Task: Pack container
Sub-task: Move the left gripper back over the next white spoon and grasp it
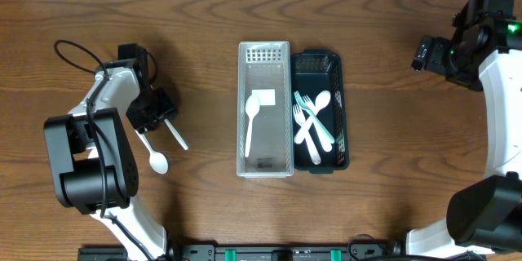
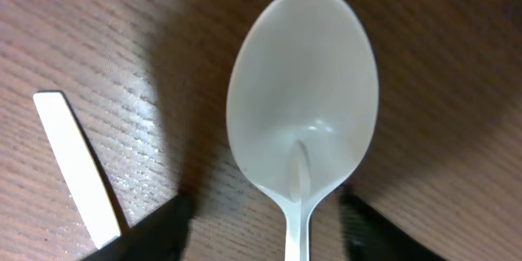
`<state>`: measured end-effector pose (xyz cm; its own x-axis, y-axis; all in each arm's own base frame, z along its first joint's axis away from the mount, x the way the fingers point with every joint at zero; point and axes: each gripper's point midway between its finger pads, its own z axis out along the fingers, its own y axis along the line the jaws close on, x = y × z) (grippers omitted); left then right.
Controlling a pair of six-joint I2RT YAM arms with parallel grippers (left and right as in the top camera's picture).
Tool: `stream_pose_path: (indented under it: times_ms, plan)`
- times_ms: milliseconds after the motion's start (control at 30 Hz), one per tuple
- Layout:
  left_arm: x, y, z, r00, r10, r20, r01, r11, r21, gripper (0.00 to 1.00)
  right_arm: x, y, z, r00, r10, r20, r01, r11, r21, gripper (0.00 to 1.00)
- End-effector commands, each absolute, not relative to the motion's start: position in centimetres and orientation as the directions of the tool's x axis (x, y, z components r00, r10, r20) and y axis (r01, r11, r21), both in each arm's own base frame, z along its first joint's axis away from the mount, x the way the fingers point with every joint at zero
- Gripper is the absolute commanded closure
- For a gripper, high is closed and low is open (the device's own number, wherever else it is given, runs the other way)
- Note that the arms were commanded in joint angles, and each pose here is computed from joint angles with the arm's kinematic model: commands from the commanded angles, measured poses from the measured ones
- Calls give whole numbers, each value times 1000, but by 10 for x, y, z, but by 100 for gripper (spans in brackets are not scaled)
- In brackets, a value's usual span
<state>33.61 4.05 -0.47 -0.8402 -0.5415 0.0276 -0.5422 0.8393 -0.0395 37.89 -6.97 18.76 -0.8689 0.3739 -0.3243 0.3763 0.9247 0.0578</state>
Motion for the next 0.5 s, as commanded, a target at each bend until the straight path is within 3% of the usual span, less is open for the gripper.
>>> stream_pose_path:
  times_ms: [0,133,467]
  plan:
    - [330,36,-17,-844,-531,77,-535,844,-42,54,379,-66,186,-878,355,-320,356,933,56,4]
    - [330,36,-17,-844,-531,79,-535,844,-41,75,379,-66,186,-878,355,-320,356,933,56,4]
    - [330,36,-17,-844,-531,79,-535,844,-41,94,379,-66,186,-878,355,-320,356,933,56,4]
